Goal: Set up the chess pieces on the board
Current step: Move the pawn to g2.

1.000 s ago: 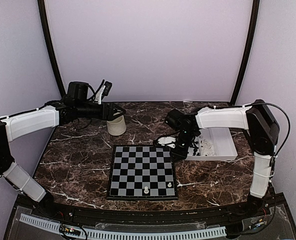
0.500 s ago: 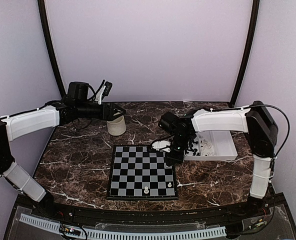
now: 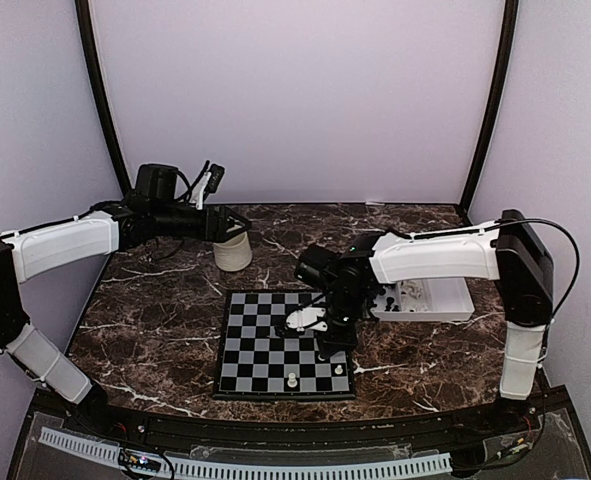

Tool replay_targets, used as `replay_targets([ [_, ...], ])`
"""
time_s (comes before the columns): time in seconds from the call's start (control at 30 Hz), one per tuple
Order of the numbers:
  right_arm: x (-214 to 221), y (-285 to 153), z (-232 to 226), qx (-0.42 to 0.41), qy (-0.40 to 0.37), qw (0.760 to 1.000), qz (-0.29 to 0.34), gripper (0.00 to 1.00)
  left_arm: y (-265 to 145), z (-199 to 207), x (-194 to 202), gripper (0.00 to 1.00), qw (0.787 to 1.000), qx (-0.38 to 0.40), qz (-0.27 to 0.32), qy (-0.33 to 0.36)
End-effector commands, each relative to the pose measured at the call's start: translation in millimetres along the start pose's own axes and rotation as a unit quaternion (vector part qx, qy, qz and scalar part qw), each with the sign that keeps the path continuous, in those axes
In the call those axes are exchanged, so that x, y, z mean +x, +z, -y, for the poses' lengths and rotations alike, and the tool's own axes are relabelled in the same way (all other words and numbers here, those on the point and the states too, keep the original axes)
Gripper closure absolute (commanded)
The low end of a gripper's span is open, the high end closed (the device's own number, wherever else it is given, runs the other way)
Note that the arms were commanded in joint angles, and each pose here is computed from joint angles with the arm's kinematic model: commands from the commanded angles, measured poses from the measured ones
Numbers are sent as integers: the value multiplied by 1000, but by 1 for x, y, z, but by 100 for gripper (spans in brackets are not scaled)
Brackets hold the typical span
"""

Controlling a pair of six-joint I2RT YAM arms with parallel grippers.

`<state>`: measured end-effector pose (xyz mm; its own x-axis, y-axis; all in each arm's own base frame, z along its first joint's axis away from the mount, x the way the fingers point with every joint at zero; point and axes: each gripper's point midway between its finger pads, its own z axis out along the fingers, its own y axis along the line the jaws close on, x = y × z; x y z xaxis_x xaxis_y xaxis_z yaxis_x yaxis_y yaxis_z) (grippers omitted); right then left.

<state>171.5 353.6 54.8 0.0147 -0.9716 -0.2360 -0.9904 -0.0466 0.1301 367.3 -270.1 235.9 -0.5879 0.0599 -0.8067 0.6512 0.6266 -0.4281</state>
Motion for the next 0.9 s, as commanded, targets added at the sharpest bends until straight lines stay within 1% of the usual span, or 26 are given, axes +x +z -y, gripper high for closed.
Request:
replay_targets([
  [0.0, -2, -5, -14, -17, -15, 1000, 4, 100, -5, 6, -13, 27, 1000, 8, 9, 5],
  [0.47, -2, 4, -30, -42, -34, 998, -11, 99, -4, 5, -12, 27, 1000, 6, 7, 3],
  [0.87, 0, 12, -29, -42, -34, 998, -20, 98, -3, 4, -10, 27, 1000, 5, 5, 2],
])
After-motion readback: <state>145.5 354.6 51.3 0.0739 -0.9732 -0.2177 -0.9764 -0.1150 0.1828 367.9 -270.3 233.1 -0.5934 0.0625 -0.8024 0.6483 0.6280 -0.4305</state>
